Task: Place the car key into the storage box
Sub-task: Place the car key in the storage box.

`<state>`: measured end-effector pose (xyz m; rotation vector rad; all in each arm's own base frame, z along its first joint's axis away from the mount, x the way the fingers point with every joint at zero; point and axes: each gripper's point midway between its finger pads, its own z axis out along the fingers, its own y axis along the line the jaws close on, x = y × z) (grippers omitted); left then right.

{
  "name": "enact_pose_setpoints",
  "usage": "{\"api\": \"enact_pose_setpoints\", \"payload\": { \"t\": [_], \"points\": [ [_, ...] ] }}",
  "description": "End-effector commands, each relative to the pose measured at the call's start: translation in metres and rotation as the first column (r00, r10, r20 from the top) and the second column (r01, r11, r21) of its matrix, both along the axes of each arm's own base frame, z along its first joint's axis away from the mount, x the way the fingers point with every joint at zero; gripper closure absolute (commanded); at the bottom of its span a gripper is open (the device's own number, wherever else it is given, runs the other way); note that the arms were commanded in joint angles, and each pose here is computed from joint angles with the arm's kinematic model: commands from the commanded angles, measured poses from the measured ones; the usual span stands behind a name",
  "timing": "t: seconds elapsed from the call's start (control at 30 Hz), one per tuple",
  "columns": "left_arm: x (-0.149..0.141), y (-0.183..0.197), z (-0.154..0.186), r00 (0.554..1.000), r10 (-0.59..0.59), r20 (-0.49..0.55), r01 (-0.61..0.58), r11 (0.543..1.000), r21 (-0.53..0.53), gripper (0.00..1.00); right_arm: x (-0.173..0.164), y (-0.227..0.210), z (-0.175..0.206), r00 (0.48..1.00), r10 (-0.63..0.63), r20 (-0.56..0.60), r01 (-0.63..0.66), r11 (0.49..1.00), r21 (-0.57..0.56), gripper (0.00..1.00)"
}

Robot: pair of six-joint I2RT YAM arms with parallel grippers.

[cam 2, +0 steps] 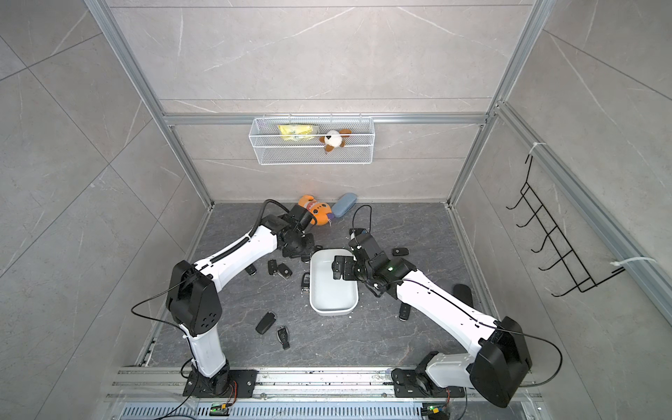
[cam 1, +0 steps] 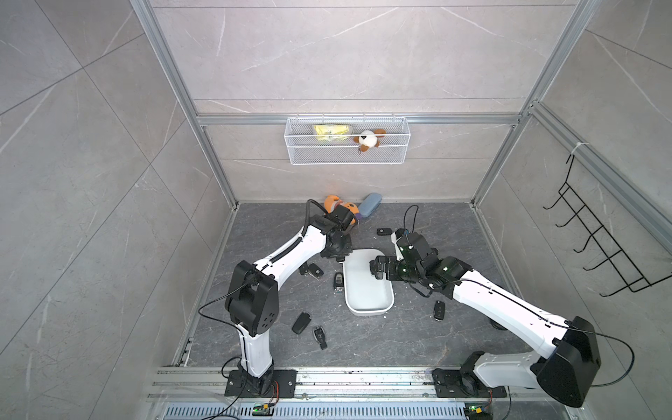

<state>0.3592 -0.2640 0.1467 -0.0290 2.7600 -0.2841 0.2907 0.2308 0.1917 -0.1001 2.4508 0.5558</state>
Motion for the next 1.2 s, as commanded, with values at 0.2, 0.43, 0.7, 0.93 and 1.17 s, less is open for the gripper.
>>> {"api": "enact_pose_setpoints", "payload": {
  "t": [0.2, 0.43, 0.7, 0.93, 1.17],
  "points": [
    [-0.017, -0.051, -0.024, 0.998, -0.022, -0.051, 0.021, 1.0, -0.016, 0.74, -0.03, -0.026, 0.0, 1.0, -0.002, -0.006, 0.002, 1.0, -0.022, 0.0],
    [-0.009, -0.074, -0.055, 0.996, -0.043, -0.08, 0.043, 0.999, -0.002, 0.74, -0.04, -0.04, 0.005, 1.0, -0.011, 0.011, 0.011, 0.999, -0.05, 0.0],
    [0.007, -0.082, -0.085, 0.993, -0.055, -0.1, 0.058, 0.998, 0.028, 0.73, -0.043, -0.05, 0.01, 1.0, -0.019, 0.022, 0.021, 0.997, -0.078, 0.0],
    [0.014, -0.091, -0.095, 0.992, -0.065, -0.107, 0.067, 0.998, 0.019, 0.72, -0.045, -0.055, 0.011, 0.999, -0.024, 0.029, 0.027, 0.994, -0.101, 0.0],
    [0.014, -0.093, -0.102, 0.99, -0.069, -0.126, 0.071, 0.997, 0.014, 0.68, -0.043, -0.054, 0.009, 0.999, -0.026, 0.026, 0.029, 0.994, -0.105, 0.01]
  ]
}}
